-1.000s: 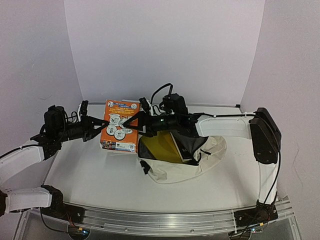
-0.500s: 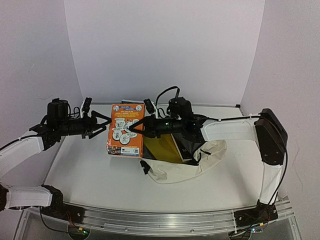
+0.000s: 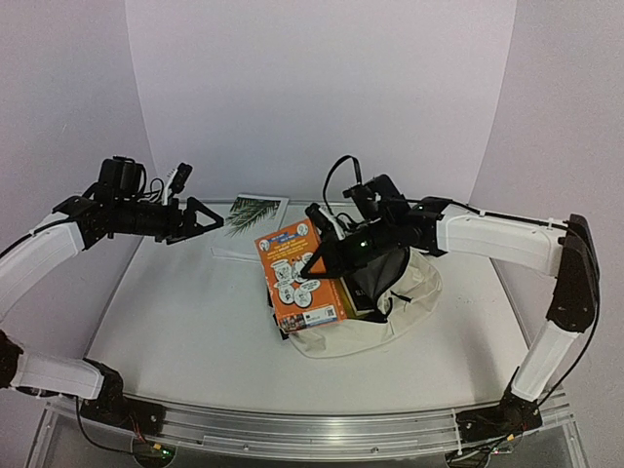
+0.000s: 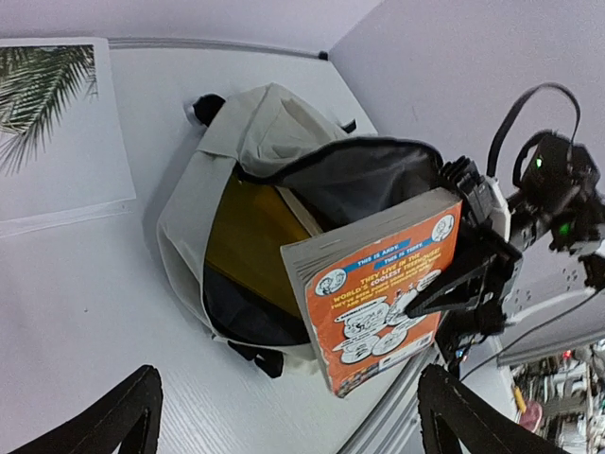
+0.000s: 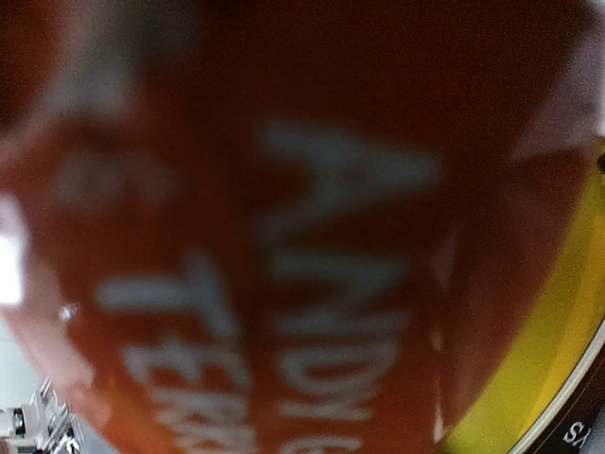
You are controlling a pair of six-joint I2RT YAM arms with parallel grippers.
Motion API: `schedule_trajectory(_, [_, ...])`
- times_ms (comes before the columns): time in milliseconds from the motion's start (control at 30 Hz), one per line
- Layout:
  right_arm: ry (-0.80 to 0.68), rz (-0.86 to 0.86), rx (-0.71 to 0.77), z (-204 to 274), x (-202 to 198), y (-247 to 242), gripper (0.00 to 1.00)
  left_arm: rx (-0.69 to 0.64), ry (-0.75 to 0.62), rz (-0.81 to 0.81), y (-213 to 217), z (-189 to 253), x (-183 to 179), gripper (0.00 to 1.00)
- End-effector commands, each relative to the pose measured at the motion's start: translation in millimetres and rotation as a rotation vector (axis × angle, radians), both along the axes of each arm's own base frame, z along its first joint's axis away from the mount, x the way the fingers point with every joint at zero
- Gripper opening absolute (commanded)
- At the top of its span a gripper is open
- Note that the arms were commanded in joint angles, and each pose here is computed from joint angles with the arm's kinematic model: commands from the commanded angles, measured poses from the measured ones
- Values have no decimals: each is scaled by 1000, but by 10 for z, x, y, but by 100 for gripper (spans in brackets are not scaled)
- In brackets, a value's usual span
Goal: Pack the student bag
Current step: Pick up the book from the center of the board.
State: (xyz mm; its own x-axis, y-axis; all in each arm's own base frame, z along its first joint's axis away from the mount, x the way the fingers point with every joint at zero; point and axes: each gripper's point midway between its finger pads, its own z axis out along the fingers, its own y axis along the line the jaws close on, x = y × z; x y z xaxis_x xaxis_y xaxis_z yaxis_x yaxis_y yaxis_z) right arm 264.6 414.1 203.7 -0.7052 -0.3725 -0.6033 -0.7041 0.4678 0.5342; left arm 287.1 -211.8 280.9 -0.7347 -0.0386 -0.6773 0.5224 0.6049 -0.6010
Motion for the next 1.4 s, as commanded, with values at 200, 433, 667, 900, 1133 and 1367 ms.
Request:
schedule_trajectory(200, [89, 340, 116, 507, -827, -97, 0, 117, 0, -407, -899, -168, -413, 94])
schedule_trajectory(433, [145, 478, 120, 466, -1171, -36, 0, 32, 17, -571, -1249, -130, -622, 96])
schedule_trajectory(667, [156, 543, 168, 577, -1293, -44, 0, -101, 160, -746, -1305, -70, -951, 86])
schedule_trajectory(900, [143, 575, 203, 676, -1324, -35, 0, -165, 172, -782, -1268, 33, -1093, 61])
schedule_trajectory(1133, [156, 582, 206, 662, -1313, -3, 0, -185, 213, -813, -1246, 35, -1212, 70])
schedule_trajectory(1367, [168, 579, 197, 592, -1296, 15, 0, -187, 223, -818, -1253, 35, -1248, 52])
